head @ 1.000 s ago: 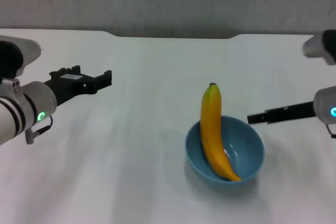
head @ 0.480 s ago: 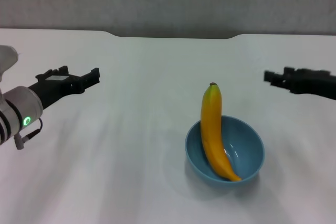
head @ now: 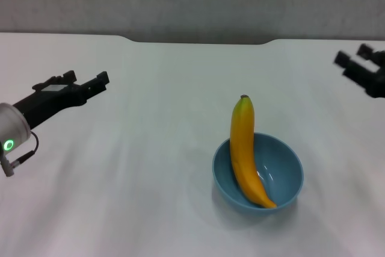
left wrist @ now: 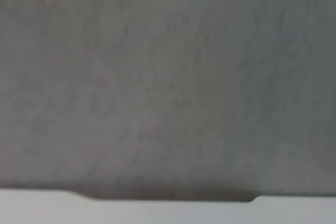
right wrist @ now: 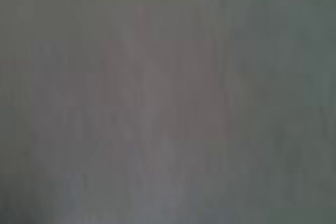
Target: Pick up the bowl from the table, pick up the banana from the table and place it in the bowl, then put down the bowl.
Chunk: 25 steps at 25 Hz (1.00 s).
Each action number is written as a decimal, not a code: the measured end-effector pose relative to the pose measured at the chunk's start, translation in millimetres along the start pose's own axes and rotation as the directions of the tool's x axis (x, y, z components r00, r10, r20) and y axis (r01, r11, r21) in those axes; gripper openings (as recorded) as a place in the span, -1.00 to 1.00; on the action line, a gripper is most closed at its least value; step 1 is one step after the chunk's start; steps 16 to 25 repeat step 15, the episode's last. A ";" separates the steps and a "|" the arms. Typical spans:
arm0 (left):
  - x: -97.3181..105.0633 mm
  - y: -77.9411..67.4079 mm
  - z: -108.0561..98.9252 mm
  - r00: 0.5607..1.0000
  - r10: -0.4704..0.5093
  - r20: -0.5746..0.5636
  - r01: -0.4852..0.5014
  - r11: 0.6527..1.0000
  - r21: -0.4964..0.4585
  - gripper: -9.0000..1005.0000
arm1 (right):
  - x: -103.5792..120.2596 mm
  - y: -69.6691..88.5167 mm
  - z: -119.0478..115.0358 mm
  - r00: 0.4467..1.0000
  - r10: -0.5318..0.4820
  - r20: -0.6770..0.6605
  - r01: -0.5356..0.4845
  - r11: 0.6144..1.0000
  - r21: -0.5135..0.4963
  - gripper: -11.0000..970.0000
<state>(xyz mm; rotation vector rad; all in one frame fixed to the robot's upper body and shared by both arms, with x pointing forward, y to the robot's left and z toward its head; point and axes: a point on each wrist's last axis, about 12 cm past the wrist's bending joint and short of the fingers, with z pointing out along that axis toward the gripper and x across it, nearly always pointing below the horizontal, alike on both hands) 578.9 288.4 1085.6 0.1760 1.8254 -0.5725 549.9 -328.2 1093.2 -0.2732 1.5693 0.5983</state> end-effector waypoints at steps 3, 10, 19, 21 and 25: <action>2.2 -0.7 -2.3 1.000 0.006 0.025 -0.007 0.999 0.033 0.77 | 4.1 -0.1 -16.3 0.991 0.011 0.135 -0.012 1.000 0.009 0.38; 10.4 -2.7 -5.8 0.996 0.026 0.091 -0.033 0.997 0.076 0.77 | 20.2 0.3 -54.1 0.911 0.059 0.408 -0.126 0.982 0.138 0.38; 22.8 -4.1 -3.5 0.992 0.099 0.081 -0.104 0.993 0.062 0.77 | 36.1 0.2 -43.2 0.928 0.130 0.350 -0.202 0.963 0.178 0.38; 22.8 -4.1 -3.5 0.992 0.099 0.081 -0.104 0.993 0.062 0.77 | 36.1 0.2 -43.2 0.928 0.130 0.350 -0.202 0.963 0.178 0.38; 22.8 -4.1 -3.5 0.992 0.099 0.081 -0.104 0.993 0.062 0.77 | 36.1 0.2 -43.2 0.928 0.130 0.350 -0.202 0.963 0.178 0.38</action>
